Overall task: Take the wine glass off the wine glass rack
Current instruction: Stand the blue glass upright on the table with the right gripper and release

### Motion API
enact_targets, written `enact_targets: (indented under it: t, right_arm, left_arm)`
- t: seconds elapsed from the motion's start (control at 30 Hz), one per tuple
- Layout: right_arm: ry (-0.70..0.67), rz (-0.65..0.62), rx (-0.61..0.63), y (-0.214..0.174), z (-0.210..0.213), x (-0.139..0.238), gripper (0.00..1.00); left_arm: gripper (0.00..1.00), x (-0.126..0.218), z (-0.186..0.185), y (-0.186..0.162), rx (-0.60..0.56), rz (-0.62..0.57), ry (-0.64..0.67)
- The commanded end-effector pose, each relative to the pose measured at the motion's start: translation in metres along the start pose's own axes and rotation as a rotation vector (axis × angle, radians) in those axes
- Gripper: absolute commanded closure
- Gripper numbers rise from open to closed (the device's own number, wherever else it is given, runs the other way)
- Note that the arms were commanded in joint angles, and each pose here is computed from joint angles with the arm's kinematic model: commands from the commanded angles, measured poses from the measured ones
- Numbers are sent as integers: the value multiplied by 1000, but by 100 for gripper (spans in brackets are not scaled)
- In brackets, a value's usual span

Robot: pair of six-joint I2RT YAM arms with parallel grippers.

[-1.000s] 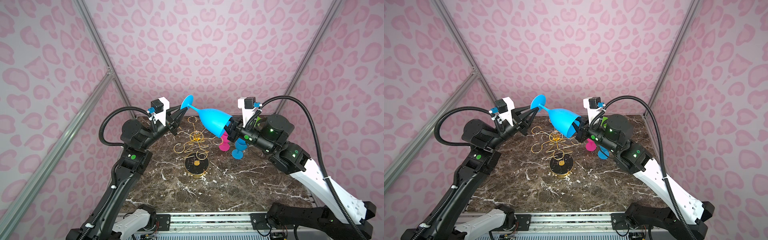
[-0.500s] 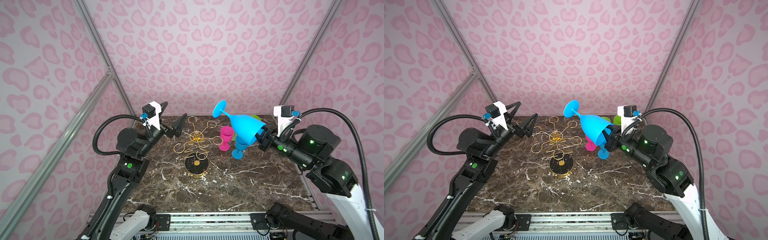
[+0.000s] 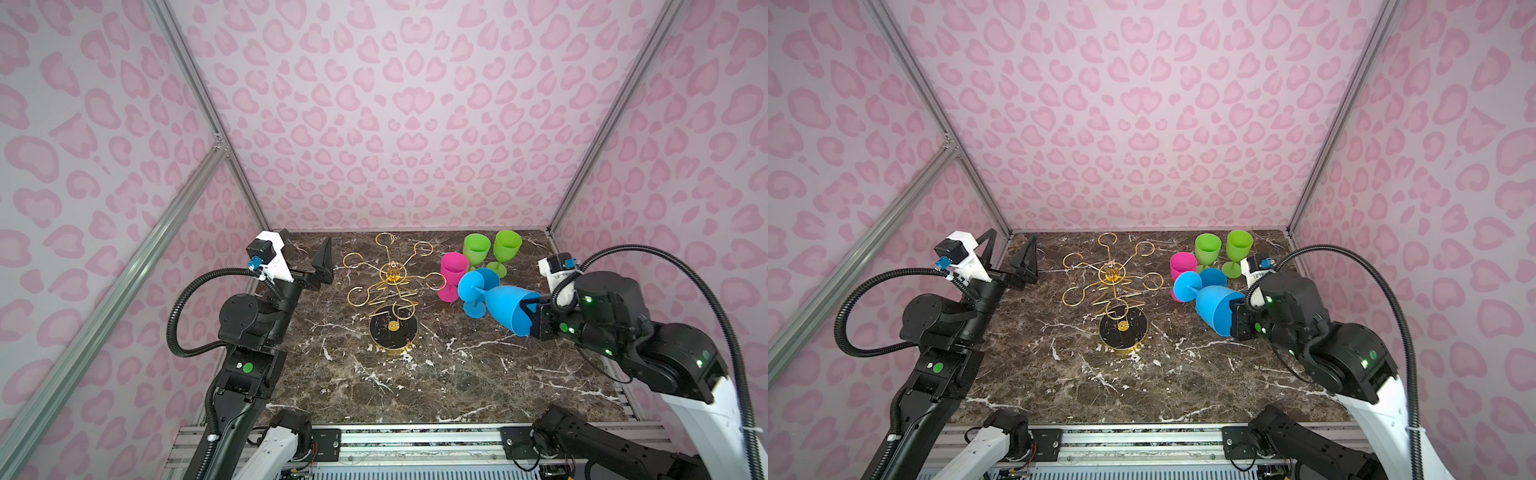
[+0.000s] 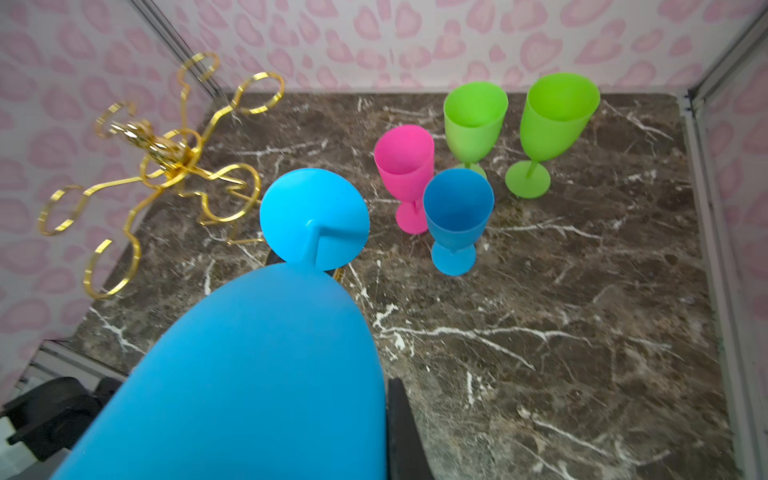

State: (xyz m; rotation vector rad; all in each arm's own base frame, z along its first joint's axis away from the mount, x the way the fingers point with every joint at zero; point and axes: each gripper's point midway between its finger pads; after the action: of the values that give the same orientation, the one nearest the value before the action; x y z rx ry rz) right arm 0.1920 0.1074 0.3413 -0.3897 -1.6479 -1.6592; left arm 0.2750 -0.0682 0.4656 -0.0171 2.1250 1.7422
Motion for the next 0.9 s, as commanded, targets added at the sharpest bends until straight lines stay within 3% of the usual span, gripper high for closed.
enact_targets:
  t: [0.0, 0.33, 0.7, 0.87]
  right_arm:
    - [-63, 134, 47, -24, -10, -10, 100]
    - [-109, 469, 160, -62, -2, -76, 100]
    - [-192, 718, 293, -75, -3, -140, 100]
    - [-166, 743, 308, -79, 3, -166, 100]
  left_arm:
    - [3, 5, 10, 2, 2, -23, 42]
    - [3, 14, 22, -7, -2, -13, 90]
    - [3, 22, 29, -6, -27, -21, 123]
    - [3, 26, 32, -11, -39, 3, 139]
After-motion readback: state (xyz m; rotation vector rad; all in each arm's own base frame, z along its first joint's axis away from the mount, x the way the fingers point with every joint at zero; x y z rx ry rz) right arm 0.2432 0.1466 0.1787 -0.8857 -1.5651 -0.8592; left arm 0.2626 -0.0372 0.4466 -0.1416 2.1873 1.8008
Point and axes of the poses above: each gripper's point midway between its finger pads, its own x axis back along the fingers, its own z axis along the line the jaws close on, y = z × x, and after that the axes turned 4 degrees about x, right-handed
